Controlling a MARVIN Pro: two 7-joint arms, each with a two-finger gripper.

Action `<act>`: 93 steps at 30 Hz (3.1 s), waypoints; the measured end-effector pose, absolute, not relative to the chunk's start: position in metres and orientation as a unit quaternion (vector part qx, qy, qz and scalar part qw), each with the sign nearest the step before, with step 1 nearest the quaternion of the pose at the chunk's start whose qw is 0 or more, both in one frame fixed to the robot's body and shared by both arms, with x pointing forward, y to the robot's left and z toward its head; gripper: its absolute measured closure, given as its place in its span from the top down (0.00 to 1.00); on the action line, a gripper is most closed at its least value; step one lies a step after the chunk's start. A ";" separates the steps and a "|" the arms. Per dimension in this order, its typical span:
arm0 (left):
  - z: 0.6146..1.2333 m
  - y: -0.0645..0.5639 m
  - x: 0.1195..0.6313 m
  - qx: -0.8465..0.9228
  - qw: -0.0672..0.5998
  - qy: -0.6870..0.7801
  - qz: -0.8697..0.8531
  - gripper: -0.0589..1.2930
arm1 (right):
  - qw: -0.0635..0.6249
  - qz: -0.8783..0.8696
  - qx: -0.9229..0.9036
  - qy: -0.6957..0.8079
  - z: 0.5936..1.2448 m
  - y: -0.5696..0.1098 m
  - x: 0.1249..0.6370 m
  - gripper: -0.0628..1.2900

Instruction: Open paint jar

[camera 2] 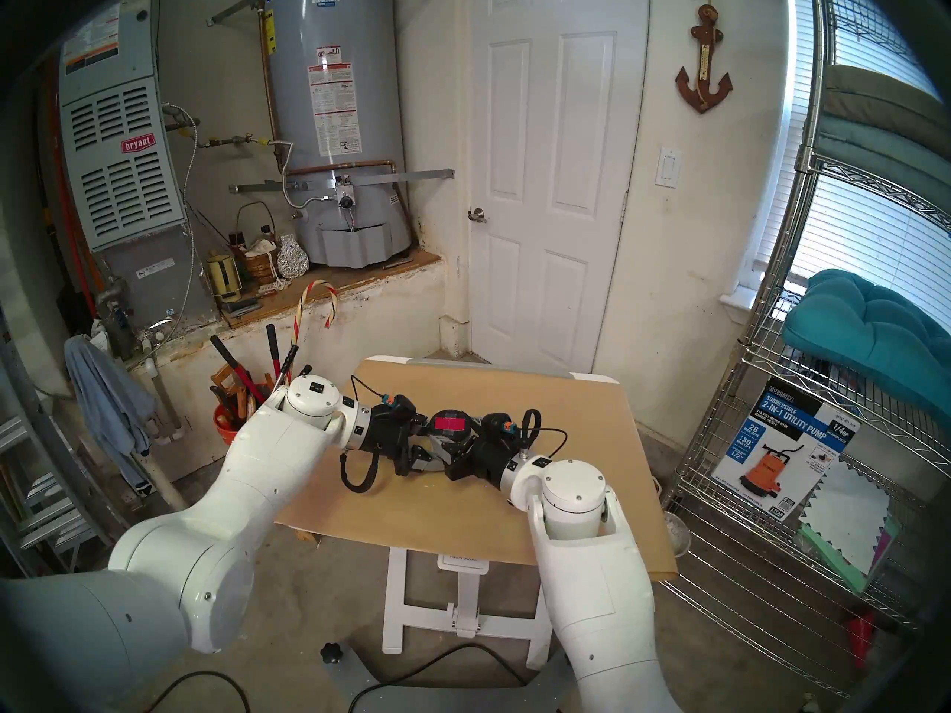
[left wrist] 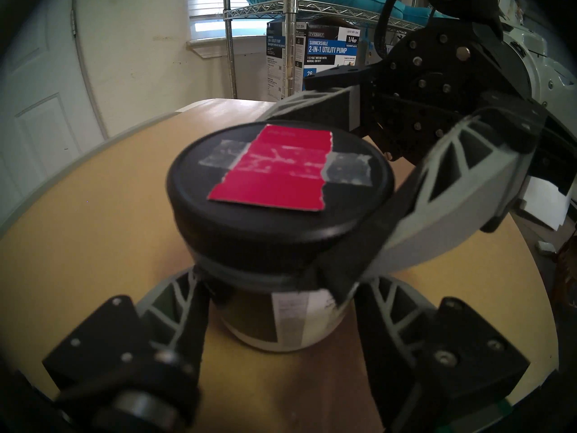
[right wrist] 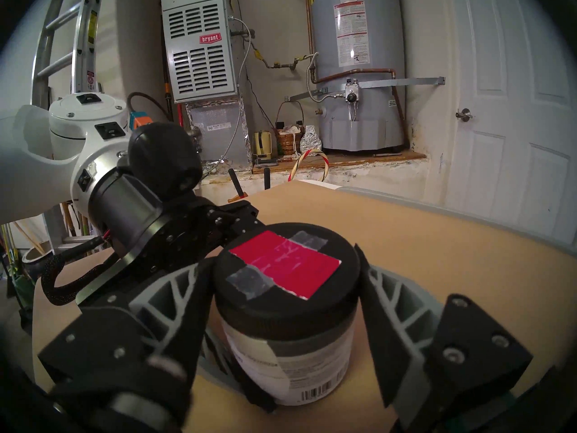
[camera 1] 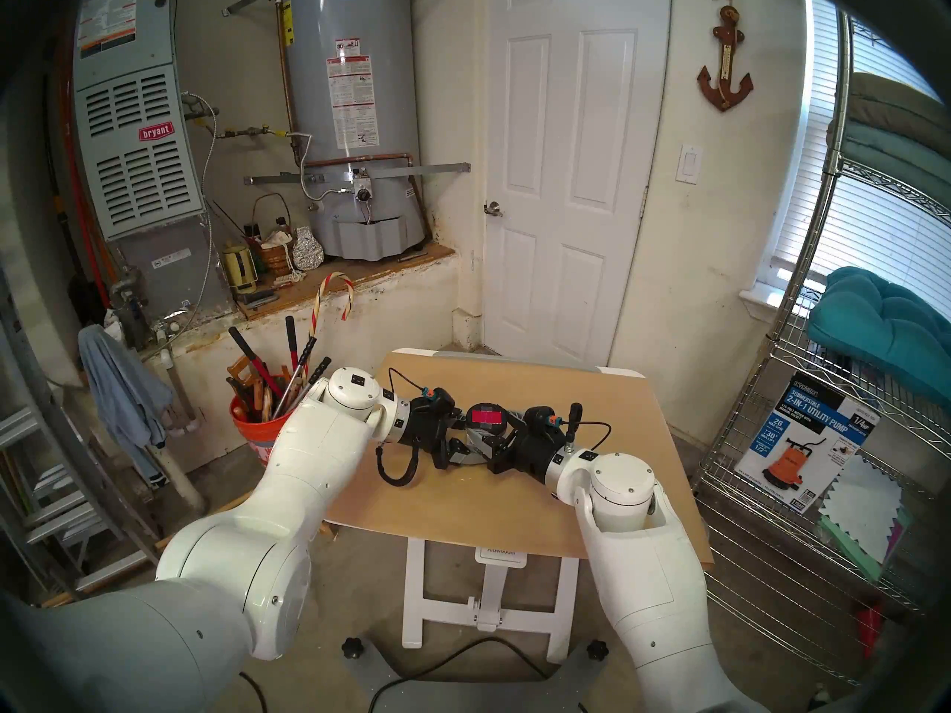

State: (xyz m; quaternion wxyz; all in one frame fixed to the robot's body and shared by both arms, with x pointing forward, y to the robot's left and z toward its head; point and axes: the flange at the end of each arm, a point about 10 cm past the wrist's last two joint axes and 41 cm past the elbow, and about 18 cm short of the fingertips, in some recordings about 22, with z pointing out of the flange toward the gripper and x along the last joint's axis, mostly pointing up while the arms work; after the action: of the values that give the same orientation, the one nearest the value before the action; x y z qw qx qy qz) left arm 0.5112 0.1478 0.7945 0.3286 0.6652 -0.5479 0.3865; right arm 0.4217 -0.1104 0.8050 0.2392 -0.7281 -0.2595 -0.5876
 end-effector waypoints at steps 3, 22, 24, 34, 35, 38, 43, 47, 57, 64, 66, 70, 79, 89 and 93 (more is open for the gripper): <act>0.795 0.148 0.511 0.665 0.328 -0.548 0.386 0.60 | 0.240 -0.586 -0.724 -0.273 0.805 -0.113 0.424 0.67; 0.796 0.152 0.513 0.666 0.328 -0.550 0.383 0.60 | 0.293 -0.570 -0.679 -0.357 0.802 -0.131 0.454 0.59; 0.796 0.153 0.513 0.666 0.328 -0.550 0.383 0.60 | 0.302 -0.567 -0.675 -0.364 0.802 -0.132 0.457 0.59; 0.797 0.157 0.513 0.664 0.330 -0.553 0.380 0.60 | 0.343 -0.543 -0.652 -0.404 0.803 -0.140 0.472 0.56; 0.797 0.157 0.513 0.664 0.330 -0.554 0.380 0.60 | 0.346 -0.541 -0.649 -0.408 0.804 -0.141 0.473 0.56; 0.797 0.157 0.513 0.662 0.331 -0.555 0.379 0.60 | 0.354 -0.536 -0.641 -0.420 0.804 -0.143 0.476 0.56; 0.796 0.158 0.512 0.660 0.334 -0.558 0.377 0.60 | 0.365 -0.532 -0.627 -0.435 0.803 -0.144 0.479 0.55; 0.795 0.160 0.512 0.656 0.337 -0.561 0.376 0.60 | 0.374 -0.531 -0.619 -0.442 0.802 -0.144 0.481 0.55; 0.794 0.161 0.512 0.638 0.356 -0.573 0.372 0.60 | 0.389 -0.521 -0.600 -0.466 0.805 -0.146 0.482 0.51; 0.796 0.159 0.514 0.628 0.365 -0.582 0.366 0.60 | 0.393 -0.515 -0.589 -0.483 0.809 -0.148 0.484 0.51; 0.796 0.159 0.515 0.626 0.367 -0.584 0.364 0.60 | 0.394 -0.513 -0.587 -0.487 0.810 -0.148 0.484 0.51; 0.796 0.159 0.516 0.622 0.370 -0.588 0.361 0.60 | 0.395 -0.510 -0.583 -0.493 0.811 -0.148 0.485 0.52; 0.791 0.161 0.517 0.620 0.376 -0.593 0.352 0.60 | 0.403 -0.507 -0.573 -0.503 0.810 -0.147 0.484 0.94; 0.791 0.164 0.522 0.622 0.369 -0.589 0.361 0.60 | 0.413 -0.533 -0.562 -0.480 0.819 -0.147 0.488 0.95; 0.791 0.165 0.524 0.624 0.362 -0.587 0.367 0.60 | 0.412 -0.556 -0.568 -0.445 0.825 -0.152 0.493 0.95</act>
State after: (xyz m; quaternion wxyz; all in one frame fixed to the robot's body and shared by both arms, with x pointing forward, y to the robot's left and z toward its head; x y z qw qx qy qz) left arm 0.5239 0.1646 0.7913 0.3620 0.6240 -0.5871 0.3674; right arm 0.4927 -0.1517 0.8245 0.4124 -0.5679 -0.4452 -0.5561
